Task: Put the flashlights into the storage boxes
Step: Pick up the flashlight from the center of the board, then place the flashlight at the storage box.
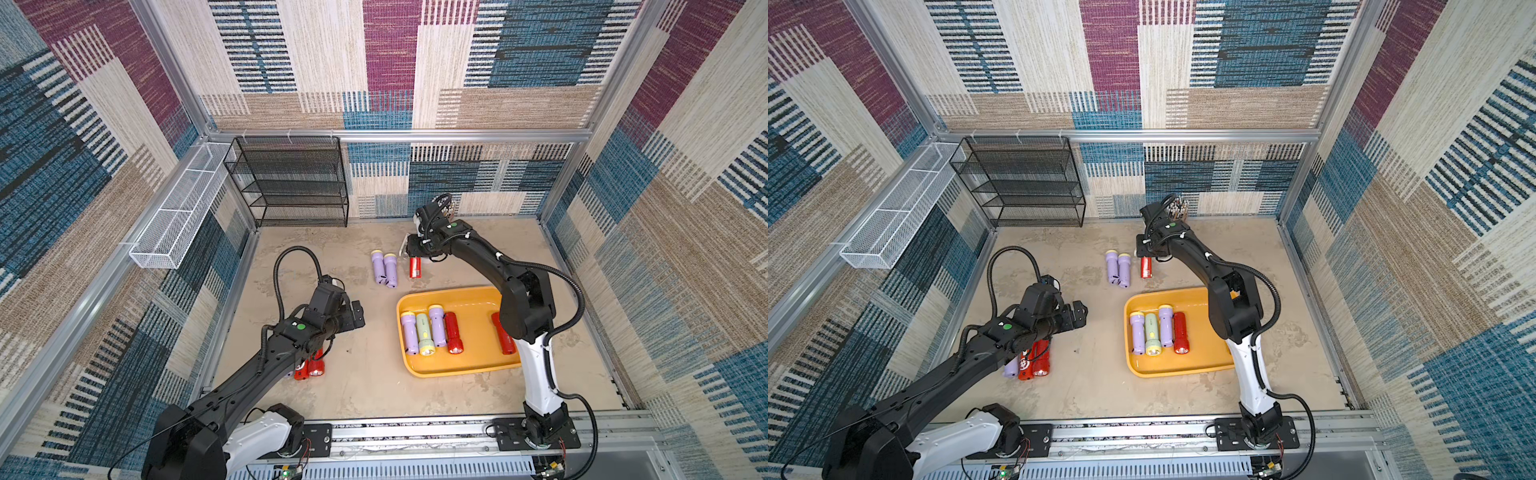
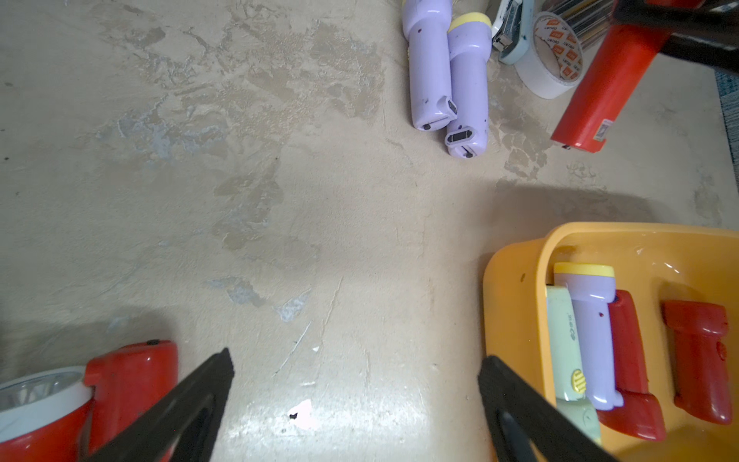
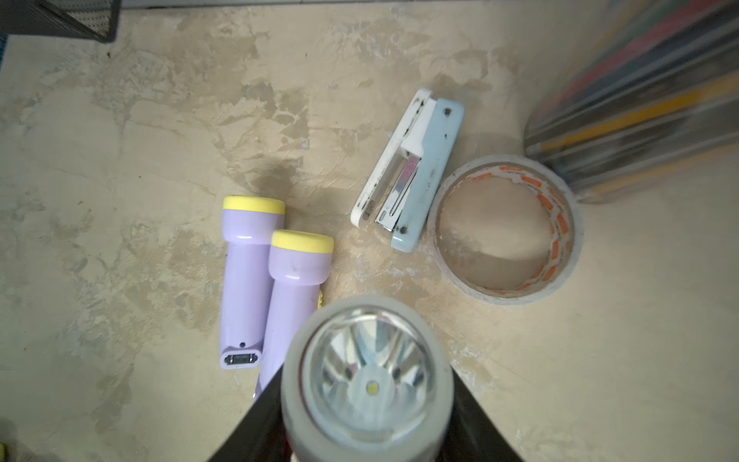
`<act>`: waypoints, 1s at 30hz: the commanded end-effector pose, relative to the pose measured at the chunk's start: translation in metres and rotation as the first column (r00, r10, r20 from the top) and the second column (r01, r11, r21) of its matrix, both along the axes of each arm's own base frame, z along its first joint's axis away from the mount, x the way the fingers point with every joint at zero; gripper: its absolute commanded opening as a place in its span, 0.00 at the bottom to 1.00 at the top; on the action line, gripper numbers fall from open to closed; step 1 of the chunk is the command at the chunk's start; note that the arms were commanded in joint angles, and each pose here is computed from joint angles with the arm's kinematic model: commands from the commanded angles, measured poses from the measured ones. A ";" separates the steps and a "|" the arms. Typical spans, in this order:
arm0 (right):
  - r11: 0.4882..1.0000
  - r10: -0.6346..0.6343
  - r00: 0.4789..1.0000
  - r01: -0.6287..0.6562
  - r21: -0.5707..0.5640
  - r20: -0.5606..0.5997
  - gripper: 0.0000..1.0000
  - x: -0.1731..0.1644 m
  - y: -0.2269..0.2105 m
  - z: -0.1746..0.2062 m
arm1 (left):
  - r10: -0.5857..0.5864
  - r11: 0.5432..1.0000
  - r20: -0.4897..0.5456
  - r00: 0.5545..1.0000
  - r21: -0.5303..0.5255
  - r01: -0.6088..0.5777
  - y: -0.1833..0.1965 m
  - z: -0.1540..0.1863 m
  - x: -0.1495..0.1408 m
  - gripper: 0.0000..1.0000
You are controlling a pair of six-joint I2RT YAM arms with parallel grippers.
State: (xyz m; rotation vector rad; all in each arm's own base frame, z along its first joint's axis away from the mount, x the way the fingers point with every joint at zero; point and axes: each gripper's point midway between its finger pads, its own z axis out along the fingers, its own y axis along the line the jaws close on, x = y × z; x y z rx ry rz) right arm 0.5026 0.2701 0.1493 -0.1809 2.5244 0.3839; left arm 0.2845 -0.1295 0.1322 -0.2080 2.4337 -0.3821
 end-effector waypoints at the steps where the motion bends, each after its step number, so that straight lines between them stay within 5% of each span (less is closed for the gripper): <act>1: 1.000 -0.008 0.999 0.009 -0.013 0.044 0.49 -0.006 -0.008 0.026 | 0.001 1.000 -0.006 1.000 0.012 -0.001 0.004 0.000 -0.004 0.99; 12: 1.000 -0.013 0.996 0.011 0.019 0.086 0.49 -0.075 -0.044 0.067 | 0.004 0.999 -0.011 1.000 -0.033 -0.004 0.004 0.004 -0.016 1.00; 30: 0.997 -0.082 0.996 0.082 -0.003 -0.033 0.50 -0.222 -0.124 -0.008 | -0.024 0.994 -0.061 0.998 -0.103 0.018 -0.006 -0.003 -0.026 0.99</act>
